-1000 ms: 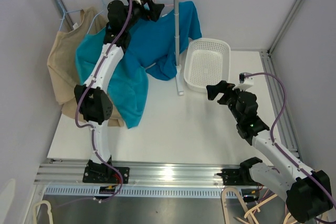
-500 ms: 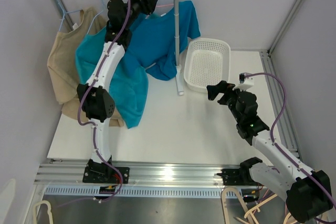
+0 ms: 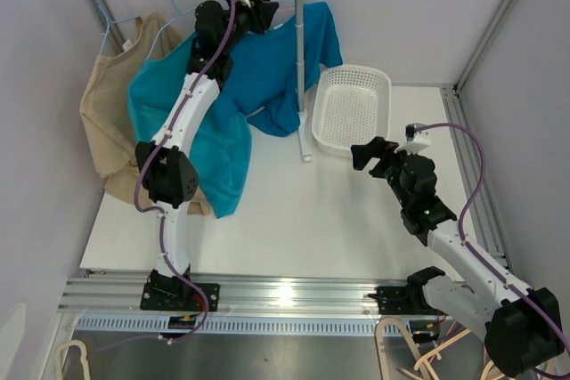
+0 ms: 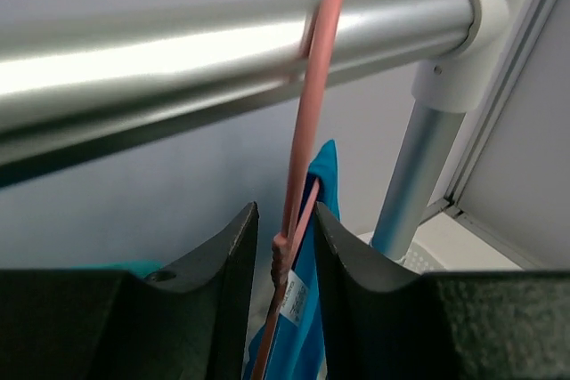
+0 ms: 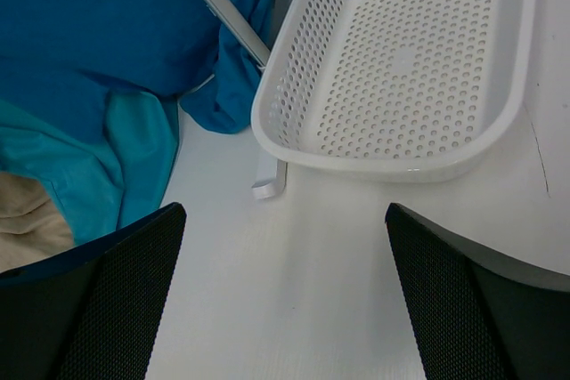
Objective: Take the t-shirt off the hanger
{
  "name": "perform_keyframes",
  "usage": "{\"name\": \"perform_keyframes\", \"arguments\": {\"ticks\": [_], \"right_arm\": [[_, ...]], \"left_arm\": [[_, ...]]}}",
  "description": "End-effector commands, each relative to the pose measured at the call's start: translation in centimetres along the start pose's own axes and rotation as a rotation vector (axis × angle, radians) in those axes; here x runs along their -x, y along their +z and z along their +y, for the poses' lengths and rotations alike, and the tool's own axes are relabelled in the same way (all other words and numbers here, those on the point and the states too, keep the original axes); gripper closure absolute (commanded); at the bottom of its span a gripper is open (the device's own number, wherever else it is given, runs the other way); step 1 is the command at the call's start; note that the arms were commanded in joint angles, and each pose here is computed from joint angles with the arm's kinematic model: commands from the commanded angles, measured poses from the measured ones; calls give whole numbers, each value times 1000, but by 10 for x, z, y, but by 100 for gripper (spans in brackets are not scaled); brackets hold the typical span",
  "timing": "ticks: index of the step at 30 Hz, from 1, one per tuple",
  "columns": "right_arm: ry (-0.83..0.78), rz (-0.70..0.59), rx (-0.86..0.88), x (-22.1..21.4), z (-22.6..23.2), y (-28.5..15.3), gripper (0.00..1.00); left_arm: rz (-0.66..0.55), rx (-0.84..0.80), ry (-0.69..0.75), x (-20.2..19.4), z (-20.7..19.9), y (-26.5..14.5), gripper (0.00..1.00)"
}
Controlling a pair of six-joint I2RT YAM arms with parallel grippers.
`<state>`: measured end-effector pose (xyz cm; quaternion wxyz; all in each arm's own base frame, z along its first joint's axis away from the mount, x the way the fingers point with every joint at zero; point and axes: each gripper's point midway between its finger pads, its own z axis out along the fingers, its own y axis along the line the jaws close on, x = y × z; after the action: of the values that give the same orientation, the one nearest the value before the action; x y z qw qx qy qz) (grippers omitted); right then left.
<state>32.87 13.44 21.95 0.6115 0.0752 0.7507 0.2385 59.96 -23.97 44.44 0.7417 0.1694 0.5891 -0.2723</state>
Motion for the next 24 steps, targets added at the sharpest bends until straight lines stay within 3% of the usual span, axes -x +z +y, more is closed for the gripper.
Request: {"name": "perform_keyframes", "arguments": {"ticks": [1, 3, 4, 5, 6, 12, 19, 24], "right_arm": [[-1, -10, -5, 7, 2, 3, 1], [1, -9, -7, 7, 1, 3, 1], [1, -7, -7, 7, 1, 4, 0], [1, -6, -7, 6, 1, 4, 1], [2, -5, -6, 6, 1, 4, 1], [1, -4, -8, 6, 0, 4, 1], [1, -2, -10, 6, 0, 5, 1], [-3, 19, 11, 2, 3, 8, 1]], "left_arm": [[11, 22, 28, 8, -1, -5, 65], [20, 30, 35, 8, 0, -7, 74], [24, 35, 35, 7, 1, -7, 82], [29, 51, 35, 6, 3, -8, 95], [27, 60, 38, 10, 4, -10, 99], [-25, 110, 1, 41, 5, -14, 99], [-193, 165, -27, 121, -6, -29, 99], [-252, 167, 6, 156, -18, -45, 99]]}}
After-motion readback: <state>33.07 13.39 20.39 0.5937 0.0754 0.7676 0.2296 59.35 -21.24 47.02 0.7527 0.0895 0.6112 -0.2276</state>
